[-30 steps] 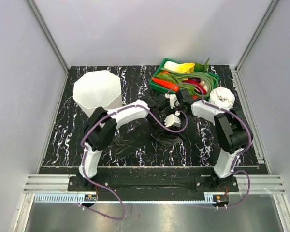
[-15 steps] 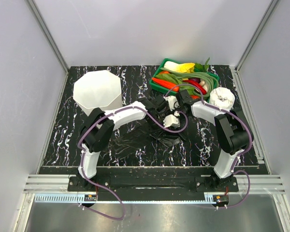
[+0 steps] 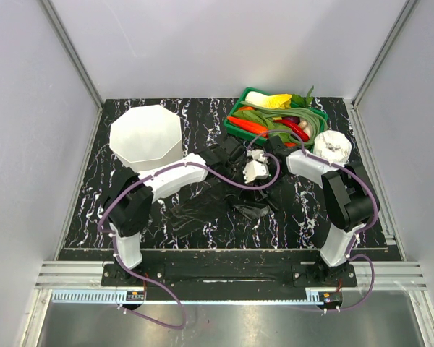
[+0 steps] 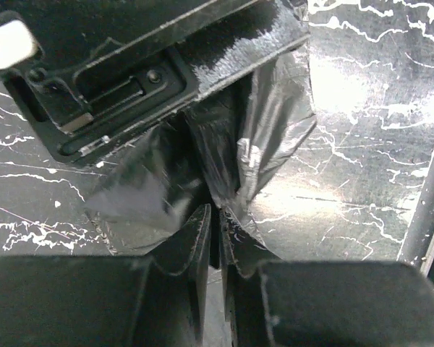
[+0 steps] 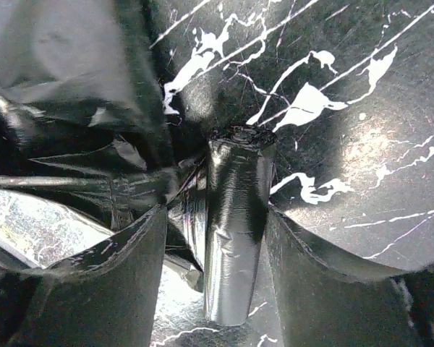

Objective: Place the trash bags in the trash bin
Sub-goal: Pick up the trash bag from the center of the board.

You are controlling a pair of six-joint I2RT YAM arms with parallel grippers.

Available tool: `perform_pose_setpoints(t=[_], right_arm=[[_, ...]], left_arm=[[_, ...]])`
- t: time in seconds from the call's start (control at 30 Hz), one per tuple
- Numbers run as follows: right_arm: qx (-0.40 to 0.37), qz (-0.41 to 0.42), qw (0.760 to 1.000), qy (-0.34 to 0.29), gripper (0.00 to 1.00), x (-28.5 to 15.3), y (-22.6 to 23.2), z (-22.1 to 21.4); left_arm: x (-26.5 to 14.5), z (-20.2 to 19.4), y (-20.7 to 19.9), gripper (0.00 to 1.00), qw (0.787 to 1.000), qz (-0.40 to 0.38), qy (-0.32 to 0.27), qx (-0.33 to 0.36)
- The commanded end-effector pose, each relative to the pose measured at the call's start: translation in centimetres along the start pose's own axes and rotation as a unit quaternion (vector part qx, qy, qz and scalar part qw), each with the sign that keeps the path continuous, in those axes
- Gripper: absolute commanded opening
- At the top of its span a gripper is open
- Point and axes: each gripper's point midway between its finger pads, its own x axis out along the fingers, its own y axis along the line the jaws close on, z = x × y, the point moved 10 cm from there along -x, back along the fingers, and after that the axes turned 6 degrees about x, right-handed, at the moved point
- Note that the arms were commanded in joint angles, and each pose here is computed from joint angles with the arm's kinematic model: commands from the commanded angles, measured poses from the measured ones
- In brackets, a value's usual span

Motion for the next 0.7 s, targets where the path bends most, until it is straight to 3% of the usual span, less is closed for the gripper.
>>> perform_pose_setpoints(t=[0.0, 0.33, 0.53, 0.67], right_arm=[[-0.012, 0.003, 1.0, -0.026, 0.62, -1.8, 0.5, 1.3], [0.014, -0.034, 0.999, -0.012, 0.57, 0.8, -0.8, 1.1], [0.022, -0.055, 0.998, -0.009, 0.28, 1.6, -1.3, 0.9], [0.018, -0.065, 0.997, -0.021, 0.11, 0.7, -1.2, 1.3]], left_arm=[[-0.9, 1.3, 0.7, 0.14, 0.999, 0.028, -0.031, 0.006], [-0.8, 1.1, 0.1, 0.15, 1.0, 0.002, -0.031, 0.005], [-1.3, 1.4, -0.5, 0.46, 0.998, -0.034, -0.053, 0.013], [-2.6, 1.8, -0.2, 0.51, 0.996, -0.043, -0.083, 0.01]])
